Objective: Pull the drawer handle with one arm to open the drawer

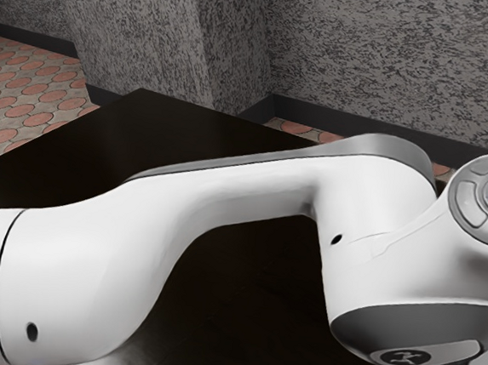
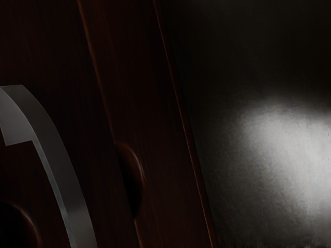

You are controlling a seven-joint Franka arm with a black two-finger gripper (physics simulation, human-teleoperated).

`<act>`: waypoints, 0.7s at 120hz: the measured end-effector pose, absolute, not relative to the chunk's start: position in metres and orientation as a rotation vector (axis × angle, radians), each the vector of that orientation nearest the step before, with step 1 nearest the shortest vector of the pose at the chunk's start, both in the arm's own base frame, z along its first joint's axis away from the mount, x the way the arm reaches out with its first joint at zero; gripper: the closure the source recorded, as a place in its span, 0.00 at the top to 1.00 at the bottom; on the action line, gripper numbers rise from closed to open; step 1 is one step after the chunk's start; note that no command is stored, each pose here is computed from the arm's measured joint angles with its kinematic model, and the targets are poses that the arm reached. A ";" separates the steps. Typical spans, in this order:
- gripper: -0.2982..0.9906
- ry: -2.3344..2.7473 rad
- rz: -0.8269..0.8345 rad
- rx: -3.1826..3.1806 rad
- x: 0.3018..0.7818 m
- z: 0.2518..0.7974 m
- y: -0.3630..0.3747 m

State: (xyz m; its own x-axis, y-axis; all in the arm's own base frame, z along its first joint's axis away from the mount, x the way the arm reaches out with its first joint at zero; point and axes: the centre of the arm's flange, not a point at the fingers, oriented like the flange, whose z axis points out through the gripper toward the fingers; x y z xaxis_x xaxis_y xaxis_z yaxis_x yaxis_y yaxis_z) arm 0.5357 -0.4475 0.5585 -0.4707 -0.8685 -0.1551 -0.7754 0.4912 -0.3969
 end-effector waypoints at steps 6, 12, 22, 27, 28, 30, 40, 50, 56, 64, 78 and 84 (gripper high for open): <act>0.75 2.406 -0.370 -1.370 0.533 0.555 -0.446; 0.85 2.408 -0.354 -1.367 0.533 0.550 -0.444; 0.94 2.414 -0.332 -1.361 0.530 0.544 -0.442; 0.89 2.414 -0.318 -1.351 0.523 0.545 -0.440; 0.87 2.414 -0.315 -1.349 0.522 0.545 -0.439; 0.84 2.412 -0.310 -1.345 0.519 0.546 -0.438; 0.72 2.404 -0.281 -1.323 0.507 0.545 -0.433; 0.65 2.402 -0.263 -1.313 0.500 0.544 -0.431; 0.61 2.399 -0.258 -1.306 0.495 0.547 -0.430; 0.61 2.400 -0.246 -1.297 0.488 0.546 -0.429; 0.68 2.398 -0.211 -1.286 0.478 0.538 -0.424; 0.67 2.396 -0.198 -1.278 0.472 0.537 -0.421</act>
